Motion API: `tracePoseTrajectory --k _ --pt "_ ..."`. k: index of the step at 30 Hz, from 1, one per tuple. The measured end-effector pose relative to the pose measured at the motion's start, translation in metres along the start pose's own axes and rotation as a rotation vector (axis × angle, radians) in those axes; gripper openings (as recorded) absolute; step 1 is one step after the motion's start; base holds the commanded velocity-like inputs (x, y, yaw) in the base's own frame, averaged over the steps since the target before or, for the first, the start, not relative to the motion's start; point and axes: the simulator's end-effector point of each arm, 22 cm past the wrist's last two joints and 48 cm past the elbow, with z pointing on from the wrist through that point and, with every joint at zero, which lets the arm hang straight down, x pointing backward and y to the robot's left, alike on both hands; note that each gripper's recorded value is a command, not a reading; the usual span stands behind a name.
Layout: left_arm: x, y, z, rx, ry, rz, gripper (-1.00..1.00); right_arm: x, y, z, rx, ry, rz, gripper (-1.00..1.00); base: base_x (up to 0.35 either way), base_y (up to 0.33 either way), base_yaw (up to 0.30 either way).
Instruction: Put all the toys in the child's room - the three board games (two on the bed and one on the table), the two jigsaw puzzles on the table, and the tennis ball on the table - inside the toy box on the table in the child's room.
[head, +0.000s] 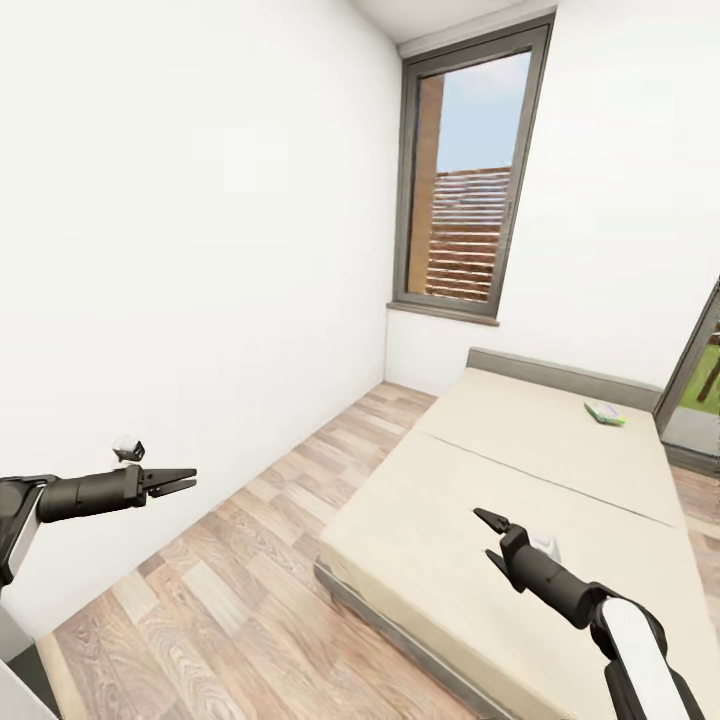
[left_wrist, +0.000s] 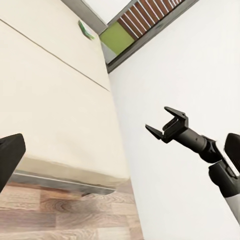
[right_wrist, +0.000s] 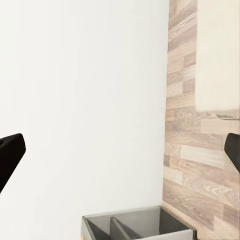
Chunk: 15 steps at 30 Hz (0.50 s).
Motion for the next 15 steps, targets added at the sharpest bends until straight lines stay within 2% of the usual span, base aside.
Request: tracePoseTrajectory --k 8,15 --pt "0.0 0.0 0.0 0.0 0.0 0.0 1.0 -0.011 -0.012 -0.003 0.019 -0.034 0.02 1.0 -0.023 -0.193 0.0" --pt "0.0 0.0 0.0 0.0 0.0 0.0 1.0 -0.019 -0.011 -0.006 0.012 -0.058 0.027 1.0 -0.002 -0.055 0.0"
